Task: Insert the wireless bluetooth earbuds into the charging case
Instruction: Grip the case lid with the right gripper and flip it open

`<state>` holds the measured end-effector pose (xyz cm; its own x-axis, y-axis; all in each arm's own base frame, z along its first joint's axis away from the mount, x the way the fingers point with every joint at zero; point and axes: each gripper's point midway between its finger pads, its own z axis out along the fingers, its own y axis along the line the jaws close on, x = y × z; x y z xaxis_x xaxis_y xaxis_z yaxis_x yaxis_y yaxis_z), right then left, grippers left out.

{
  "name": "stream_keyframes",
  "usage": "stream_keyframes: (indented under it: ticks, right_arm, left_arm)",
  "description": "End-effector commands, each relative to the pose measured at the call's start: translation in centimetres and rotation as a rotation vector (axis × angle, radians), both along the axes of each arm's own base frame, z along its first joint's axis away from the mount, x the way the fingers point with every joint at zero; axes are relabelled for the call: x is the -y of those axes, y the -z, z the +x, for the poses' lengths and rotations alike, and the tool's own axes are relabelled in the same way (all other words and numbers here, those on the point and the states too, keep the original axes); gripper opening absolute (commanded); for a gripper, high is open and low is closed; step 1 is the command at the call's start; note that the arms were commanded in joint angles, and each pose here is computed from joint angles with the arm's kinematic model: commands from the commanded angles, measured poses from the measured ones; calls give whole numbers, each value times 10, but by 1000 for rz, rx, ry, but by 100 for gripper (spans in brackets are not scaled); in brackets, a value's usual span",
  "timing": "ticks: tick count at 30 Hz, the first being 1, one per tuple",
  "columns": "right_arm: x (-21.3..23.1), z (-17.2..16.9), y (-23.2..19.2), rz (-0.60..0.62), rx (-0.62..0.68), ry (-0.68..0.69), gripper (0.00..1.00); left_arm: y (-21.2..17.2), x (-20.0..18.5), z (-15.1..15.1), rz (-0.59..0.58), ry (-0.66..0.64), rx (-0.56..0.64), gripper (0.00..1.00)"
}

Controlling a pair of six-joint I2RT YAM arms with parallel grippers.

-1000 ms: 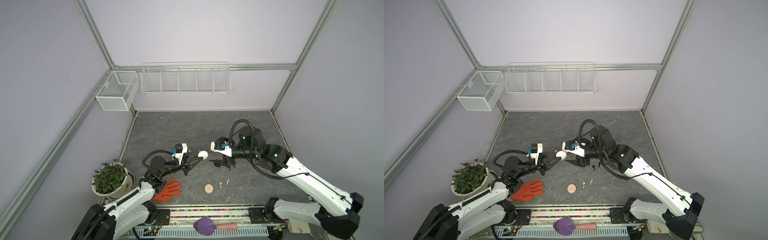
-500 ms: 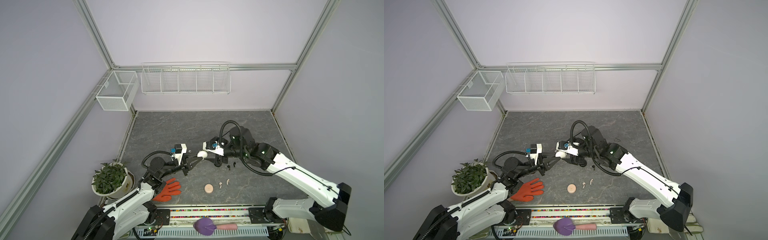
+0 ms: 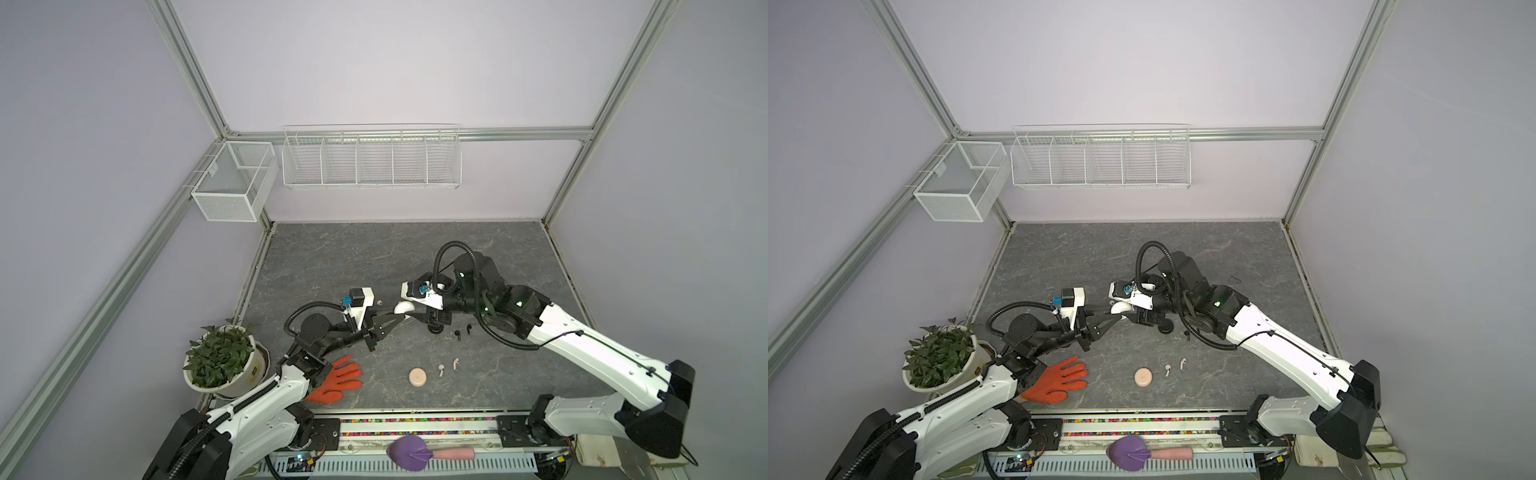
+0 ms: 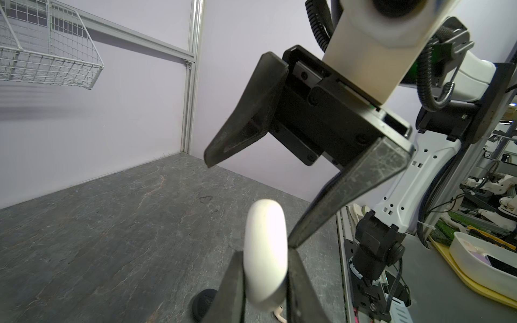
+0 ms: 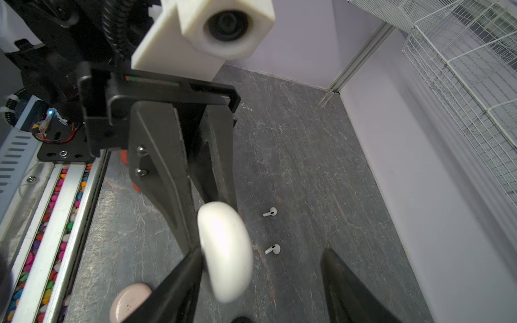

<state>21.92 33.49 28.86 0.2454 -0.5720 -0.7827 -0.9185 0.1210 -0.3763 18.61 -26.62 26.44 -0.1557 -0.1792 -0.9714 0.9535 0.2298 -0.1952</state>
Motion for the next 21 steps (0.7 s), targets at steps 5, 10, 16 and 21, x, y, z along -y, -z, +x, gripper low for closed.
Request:
stream_keyframes:
  ticks: [5, 10, 16, 21]
  right_arm:
    - [0, 9, -21, 45, 64, 38, 69]
    - [2, 10, -22, 45, 66, 49, 69]
    - [2, 11, -26, 53, 69, 61, 69]
    - [3, 11, -29, 60, 68, 67, 68]
  left_arm:
    - [6, 1, -7, 13, 29, 17, 0]
    - [6, 1, -8, 15, 30, 24, 0]
    - [6, 1, -8, 17, 31, 27, 0]
    - [7, 2, -9, 21, 40, 22, 0]
